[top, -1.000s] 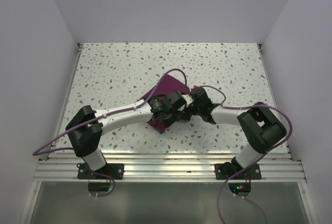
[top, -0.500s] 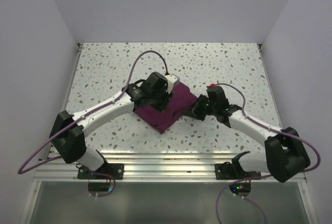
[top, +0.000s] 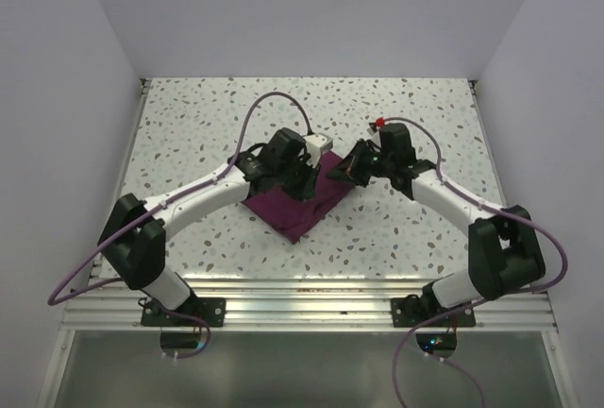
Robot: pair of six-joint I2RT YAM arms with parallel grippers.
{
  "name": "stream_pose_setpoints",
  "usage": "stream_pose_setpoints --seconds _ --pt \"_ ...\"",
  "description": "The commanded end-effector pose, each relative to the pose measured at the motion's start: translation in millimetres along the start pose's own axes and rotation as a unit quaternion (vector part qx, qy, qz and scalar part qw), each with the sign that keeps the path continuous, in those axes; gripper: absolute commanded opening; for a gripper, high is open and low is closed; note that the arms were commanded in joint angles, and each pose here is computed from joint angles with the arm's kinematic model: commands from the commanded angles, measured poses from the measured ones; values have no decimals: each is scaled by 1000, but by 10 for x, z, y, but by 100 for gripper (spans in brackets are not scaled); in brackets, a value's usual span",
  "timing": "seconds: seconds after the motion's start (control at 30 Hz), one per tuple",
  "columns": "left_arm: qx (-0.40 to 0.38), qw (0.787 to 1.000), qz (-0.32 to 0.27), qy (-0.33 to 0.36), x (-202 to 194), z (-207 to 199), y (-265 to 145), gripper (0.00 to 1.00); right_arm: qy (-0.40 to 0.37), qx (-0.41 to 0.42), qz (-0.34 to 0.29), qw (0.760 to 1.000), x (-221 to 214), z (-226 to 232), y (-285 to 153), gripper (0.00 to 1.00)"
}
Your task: Prepare the surgical pack
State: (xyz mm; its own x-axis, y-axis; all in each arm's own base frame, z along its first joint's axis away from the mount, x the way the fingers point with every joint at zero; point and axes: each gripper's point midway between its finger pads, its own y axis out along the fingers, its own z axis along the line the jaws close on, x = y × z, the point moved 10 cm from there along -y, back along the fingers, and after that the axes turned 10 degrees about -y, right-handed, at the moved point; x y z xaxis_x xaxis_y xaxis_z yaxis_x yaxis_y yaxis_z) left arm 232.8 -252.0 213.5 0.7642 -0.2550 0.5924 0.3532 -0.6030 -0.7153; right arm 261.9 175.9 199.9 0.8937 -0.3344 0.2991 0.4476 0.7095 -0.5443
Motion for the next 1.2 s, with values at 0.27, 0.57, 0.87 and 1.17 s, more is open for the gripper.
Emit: stream_pose_setpoints --seconds 0.27,0.57,0.87,1.17 --pt "-49 998 31 -32 -365 93 310 17 29 73 34 996 12 -227 445 0" --pt "5 997 66 -27 -621 268 347 14 24 71 69 995 -299 -681 560 0" --pt "-13 999 32 -24 -320 80 42 18 -51 61 74 994 -55 -197 230 0" --pt "-44 996 51 -54 -472 80 149 17 -12 79 101 992 -381 -439 191 0"
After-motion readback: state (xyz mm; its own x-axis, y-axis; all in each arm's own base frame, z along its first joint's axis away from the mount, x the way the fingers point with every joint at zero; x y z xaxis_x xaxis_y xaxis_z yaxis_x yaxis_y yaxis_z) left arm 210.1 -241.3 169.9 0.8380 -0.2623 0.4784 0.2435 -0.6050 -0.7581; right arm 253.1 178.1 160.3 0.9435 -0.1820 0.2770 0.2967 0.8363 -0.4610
